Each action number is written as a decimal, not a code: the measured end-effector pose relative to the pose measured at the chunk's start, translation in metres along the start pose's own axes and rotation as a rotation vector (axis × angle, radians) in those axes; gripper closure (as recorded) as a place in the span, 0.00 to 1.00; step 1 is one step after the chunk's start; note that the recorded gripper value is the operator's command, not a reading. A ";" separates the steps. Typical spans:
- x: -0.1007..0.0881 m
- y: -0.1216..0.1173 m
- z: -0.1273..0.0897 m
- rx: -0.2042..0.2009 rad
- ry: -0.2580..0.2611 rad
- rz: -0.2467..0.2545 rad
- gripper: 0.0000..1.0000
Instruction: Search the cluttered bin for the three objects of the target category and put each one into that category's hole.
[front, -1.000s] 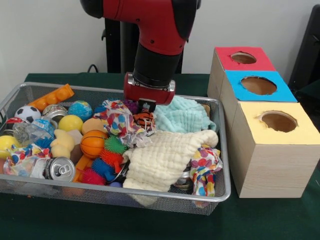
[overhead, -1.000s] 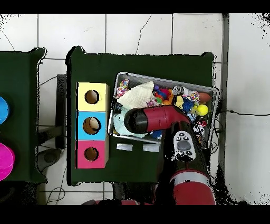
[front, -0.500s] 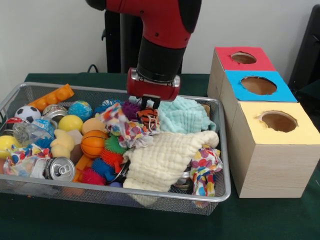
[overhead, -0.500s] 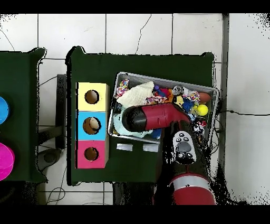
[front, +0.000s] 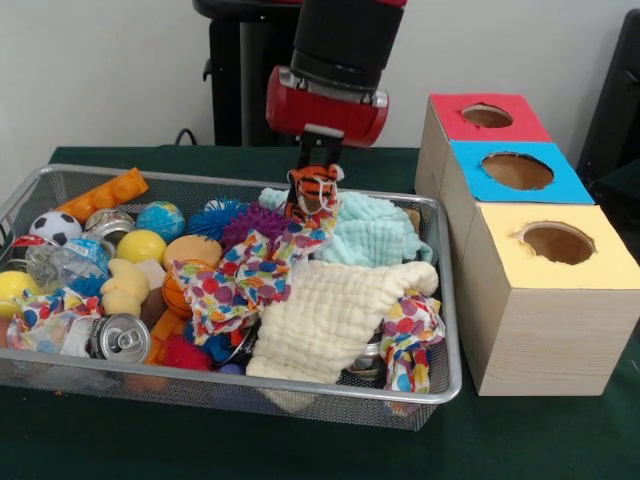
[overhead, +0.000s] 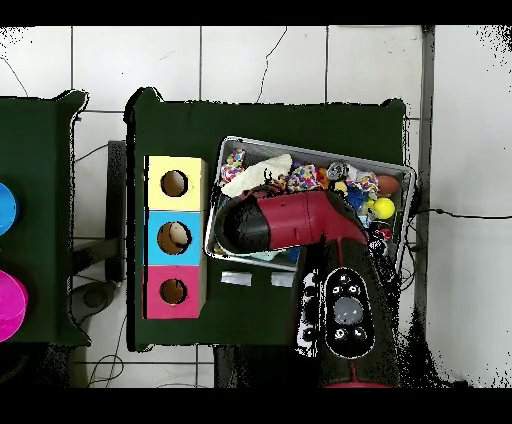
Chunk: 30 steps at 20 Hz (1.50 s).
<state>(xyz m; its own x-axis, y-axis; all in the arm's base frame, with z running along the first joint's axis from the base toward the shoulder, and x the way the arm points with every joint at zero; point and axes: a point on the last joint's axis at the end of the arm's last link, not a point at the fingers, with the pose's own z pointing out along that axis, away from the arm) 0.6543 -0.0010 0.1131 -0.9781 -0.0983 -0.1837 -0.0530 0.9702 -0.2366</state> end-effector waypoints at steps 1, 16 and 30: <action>-0.002 0.000 -0.004 0.002 -0.007 0.000 1.00; -0.007 0.020 -0.049 -0.037 0.115 0.068 1.00; -0.038 0.015 -0.001 -0.037 -0.326 -0.031 1.00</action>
<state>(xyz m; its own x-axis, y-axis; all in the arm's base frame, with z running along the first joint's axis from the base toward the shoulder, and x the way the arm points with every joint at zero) 0.6904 0.0176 0.1177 -0.8600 -0.1876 -0.4746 -0.0945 0.9724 -0.2132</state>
